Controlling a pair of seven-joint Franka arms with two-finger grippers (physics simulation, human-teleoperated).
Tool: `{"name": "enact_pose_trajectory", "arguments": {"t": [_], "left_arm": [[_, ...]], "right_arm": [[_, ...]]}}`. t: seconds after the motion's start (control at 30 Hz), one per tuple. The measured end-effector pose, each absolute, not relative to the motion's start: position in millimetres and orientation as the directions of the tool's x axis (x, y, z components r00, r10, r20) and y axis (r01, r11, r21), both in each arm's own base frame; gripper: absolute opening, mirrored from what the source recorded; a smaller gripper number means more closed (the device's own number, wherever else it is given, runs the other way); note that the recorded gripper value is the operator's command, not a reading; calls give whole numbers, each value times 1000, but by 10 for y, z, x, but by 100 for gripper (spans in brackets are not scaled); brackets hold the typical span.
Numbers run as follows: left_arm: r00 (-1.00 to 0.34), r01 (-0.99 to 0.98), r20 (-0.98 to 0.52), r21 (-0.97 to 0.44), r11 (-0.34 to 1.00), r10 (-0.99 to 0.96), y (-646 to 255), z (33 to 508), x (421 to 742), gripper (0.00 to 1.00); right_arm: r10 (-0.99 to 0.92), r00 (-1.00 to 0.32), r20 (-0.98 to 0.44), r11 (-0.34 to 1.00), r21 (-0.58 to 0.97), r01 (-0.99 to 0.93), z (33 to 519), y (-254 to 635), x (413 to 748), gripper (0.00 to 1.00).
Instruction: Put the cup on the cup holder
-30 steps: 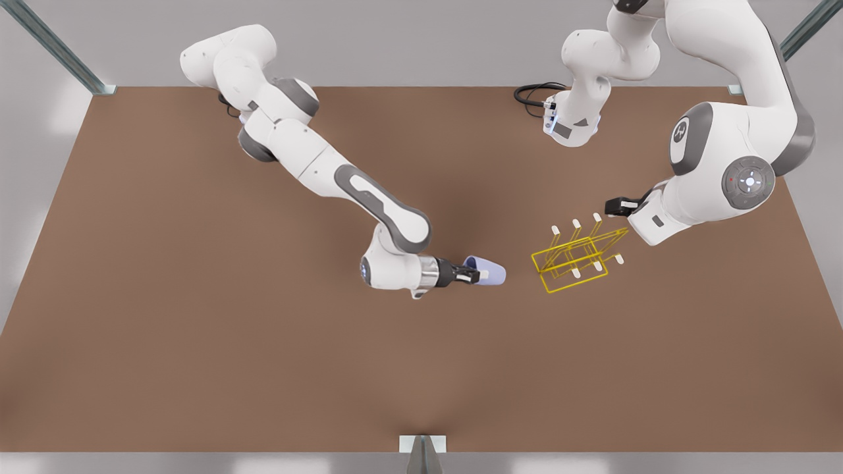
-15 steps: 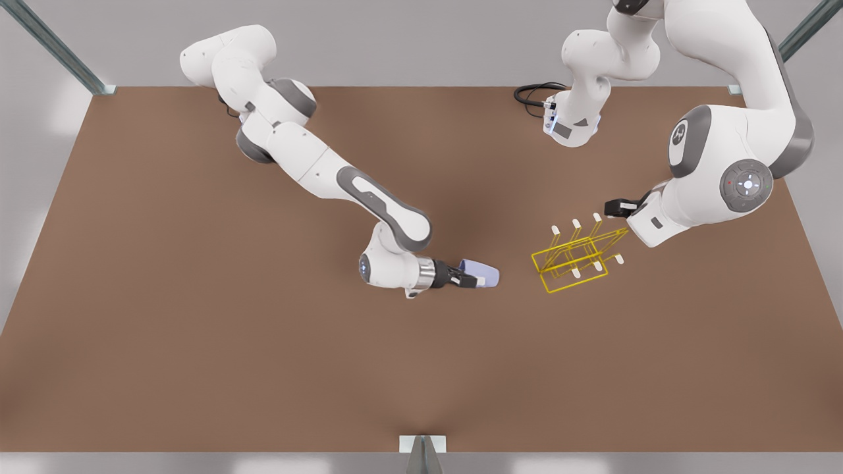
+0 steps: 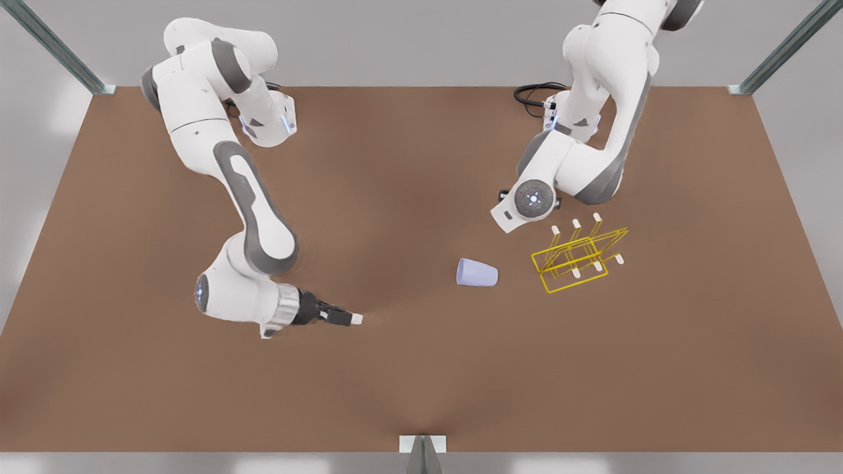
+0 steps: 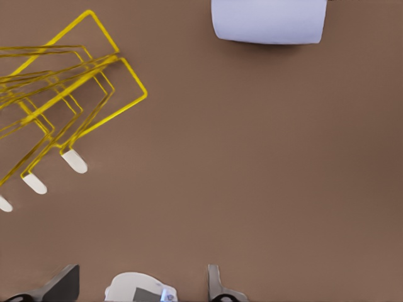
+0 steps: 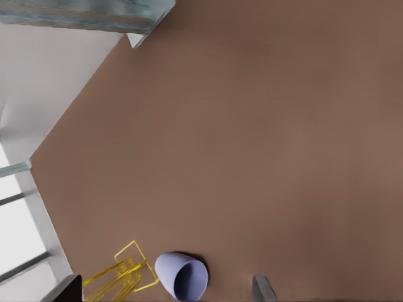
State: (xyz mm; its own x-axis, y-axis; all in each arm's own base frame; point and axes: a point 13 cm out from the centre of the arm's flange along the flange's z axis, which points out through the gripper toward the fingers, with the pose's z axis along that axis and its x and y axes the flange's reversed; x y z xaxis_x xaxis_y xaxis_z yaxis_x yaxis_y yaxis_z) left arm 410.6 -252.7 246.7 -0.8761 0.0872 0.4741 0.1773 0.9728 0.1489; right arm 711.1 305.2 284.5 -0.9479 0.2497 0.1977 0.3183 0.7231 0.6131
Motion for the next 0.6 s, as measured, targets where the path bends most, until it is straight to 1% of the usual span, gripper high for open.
{"name": "enact_pose_trajectory", "arguments": {"t": [0.03,0.07,0.1,0.13,0.2,0.23,0.3,0.37,0.47,0.53,0.6], "left_arm": [[-892,102,451,176,979,11,-2551,2208,4082,100],[-908,13,413,197,980,-71,-2577,2016,4099,100],[-917,-82,368,207,975,-155,-2614,1867,4143,100],[-916,-177,322,208,962,-238,-2656,1751,4194,100],[-881,-369,240,187,910,-407,-2758,1657,4345,100],[-848,-461,206,169,871,-488,-2816,1657,4433,100],[-752,-630,166,106,769,-638,-2995,1686,4657,100],[-626,-767,165,44,640,-762,-3250,1657,5015,100],[-428,-901,181,-10,434,-885,-3469,1640,5480,100],[-303,-952,192,-11,306,-934,-3502,1591,5610,100],[-210,-977,173,0,213,-962,-3435,1467,5678,100]], "right_arm": [[239,-967,87,805,539,247,3328,2528,7133,100],[206,-979,1,880,437,186,3750,2119,6996,100],[178,-983,-40,930,334,155,4025,1755,6803,100],[177,-983,-39,955,248,162,4100,1344,6670,100],[190,-982,-5,973,132,187,4085,679,6516,100],[174,-985,12,980,91,175,4088,554,6435,100],[132,-990,47,991,32,133,4101,494,6311,100],[100,-992,81,995,0,100,4091,474,6216,100],[71,-990,125,997,-25,69,4044,425,6126,100],[58,-988,145,998,-32,54,4024,395,6083,100],[45,-986,161,999,-35,40,4003,378,6050,100]]}}
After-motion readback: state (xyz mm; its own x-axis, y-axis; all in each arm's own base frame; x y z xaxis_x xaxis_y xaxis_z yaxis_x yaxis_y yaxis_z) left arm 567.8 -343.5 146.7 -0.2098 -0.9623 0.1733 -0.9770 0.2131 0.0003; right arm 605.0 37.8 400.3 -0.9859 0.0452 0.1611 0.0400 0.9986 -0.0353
